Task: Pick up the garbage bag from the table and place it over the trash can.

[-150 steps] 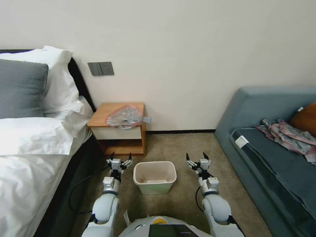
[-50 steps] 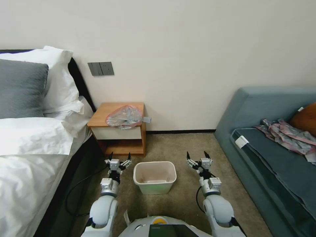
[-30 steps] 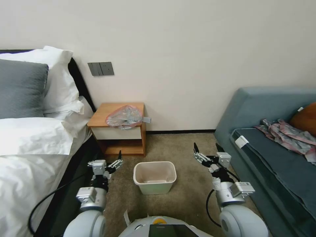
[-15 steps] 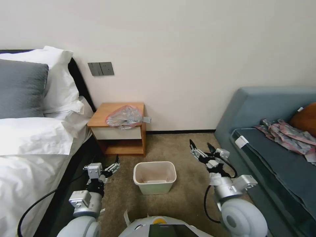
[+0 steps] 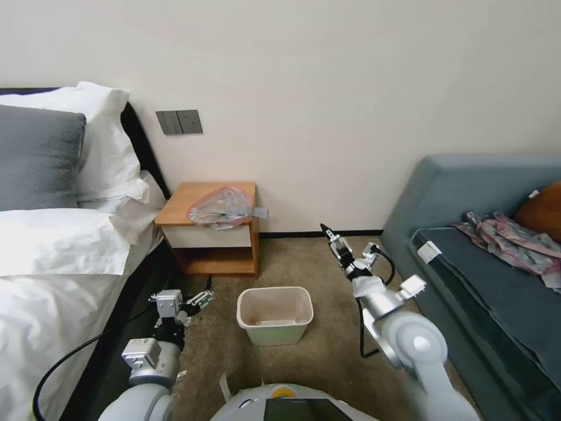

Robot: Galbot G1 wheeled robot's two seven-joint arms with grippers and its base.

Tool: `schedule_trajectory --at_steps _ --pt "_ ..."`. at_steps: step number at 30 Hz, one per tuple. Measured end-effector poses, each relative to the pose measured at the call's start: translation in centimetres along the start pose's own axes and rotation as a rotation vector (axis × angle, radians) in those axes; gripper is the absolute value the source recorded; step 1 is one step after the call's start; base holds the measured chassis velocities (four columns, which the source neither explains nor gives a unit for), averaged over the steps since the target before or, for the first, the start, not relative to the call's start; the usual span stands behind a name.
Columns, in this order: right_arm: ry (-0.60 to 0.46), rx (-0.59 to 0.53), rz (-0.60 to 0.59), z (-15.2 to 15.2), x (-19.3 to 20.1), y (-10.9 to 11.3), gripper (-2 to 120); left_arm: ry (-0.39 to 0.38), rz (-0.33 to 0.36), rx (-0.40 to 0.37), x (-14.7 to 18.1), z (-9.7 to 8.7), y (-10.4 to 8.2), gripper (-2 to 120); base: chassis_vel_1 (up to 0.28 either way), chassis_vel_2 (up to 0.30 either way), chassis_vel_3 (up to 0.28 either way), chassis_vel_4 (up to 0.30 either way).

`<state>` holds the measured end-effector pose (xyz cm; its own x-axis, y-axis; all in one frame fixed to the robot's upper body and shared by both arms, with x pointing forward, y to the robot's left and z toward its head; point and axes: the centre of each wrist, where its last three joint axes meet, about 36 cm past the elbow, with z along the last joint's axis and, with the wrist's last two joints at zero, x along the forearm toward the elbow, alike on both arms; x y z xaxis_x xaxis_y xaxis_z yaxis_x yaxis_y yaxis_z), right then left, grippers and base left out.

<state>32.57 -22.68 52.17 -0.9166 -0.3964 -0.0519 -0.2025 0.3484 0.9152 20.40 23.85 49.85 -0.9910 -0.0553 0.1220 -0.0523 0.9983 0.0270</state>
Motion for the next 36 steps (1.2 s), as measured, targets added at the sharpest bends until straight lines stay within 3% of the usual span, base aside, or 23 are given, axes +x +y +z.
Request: schedule_trajectory --at_steps 6,17,25,36 --pt "0.031 -0.185 -0.042 -0.3 -6.1 -2.9 100 0.000 0.002 0.000 0.0 0.0 0.0 100 0.000 0.000 0.000 0.000" --pt "0.105 -0.335 -0.059 1.7 -13.9 -5.2 100 -0.011 0.043 0.022 0.1 0.1 0.3 100 0.000 0.000 0.000 0.000" --pt "0.162 -0.362 -0.033 3.0 -18.0 -6.2 100 -0.012 0.043 0.023 0.1 0.1 0.3 100 0.000 0.000 0.000 0.000" --pt "0.195 -0.301 -0.002 4.7 -24.1 -8.5 100 -0.013 0.041 0.027 0.1 0.1 0.3 100 0.000 0.000 0.000 0.000"
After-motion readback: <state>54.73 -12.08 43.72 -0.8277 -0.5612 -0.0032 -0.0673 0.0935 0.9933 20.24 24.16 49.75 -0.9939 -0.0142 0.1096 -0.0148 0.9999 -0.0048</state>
